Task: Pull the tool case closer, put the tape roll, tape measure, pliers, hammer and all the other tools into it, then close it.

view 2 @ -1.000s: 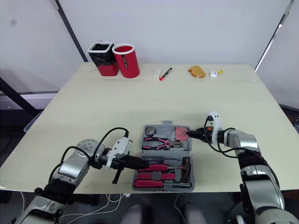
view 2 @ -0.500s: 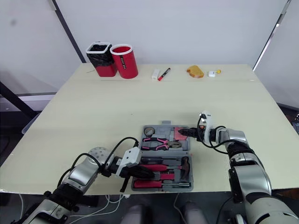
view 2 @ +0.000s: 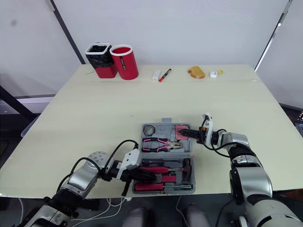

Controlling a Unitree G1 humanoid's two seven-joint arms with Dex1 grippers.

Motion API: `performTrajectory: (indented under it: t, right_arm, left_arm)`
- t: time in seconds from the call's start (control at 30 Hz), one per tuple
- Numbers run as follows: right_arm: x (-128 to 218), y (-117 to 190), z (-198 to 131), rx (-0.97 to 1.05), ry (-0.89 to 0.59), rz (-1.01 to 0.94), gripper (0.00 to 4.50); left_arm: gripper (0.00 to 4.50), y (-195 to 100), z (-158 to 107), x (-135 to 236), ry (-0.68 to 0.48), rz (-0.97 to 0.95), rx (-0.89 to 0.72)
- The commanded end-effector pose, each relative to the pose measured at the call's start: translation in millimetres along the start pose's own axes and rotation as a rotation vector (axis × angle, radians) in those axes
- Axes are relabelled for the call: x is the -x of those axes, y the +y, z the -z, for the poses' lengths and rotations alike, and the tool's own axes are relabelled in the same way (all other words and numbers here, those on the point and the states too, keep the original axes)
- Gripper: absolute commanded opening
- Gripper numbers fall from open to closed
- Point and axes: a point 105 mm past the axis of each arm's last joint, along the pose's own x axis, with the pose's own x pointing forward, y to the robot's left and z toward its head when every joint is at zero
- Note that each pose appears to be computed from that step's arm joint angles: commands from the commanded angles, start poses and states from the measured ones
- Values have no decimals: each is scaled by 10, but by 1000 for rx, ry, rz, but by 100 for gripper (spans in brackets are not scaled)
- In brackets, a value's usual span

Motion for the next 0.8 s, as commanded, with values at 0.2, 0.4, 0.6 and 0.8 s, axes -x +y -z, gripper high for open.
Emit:
performTrajectory:
  t: [0.2,0.4,0.6,0.8]
  right_arm:
    - [76,550,-218,110,-19,-237,447]
    - [353,1006,112,98,98,-338,447]
    - [538,979,363,173,105,-128,450]
    - [1044,834,307,652,-26,293,450]
  left_arm:
    - [0,-59,-150,494,-67,-120,-10]
    - [0,-205,5,1104,-27,-225,77]
    - [57,28,63,1480,-35,-441,55]
    - [337,163,-60,1555,-102,-541,13]
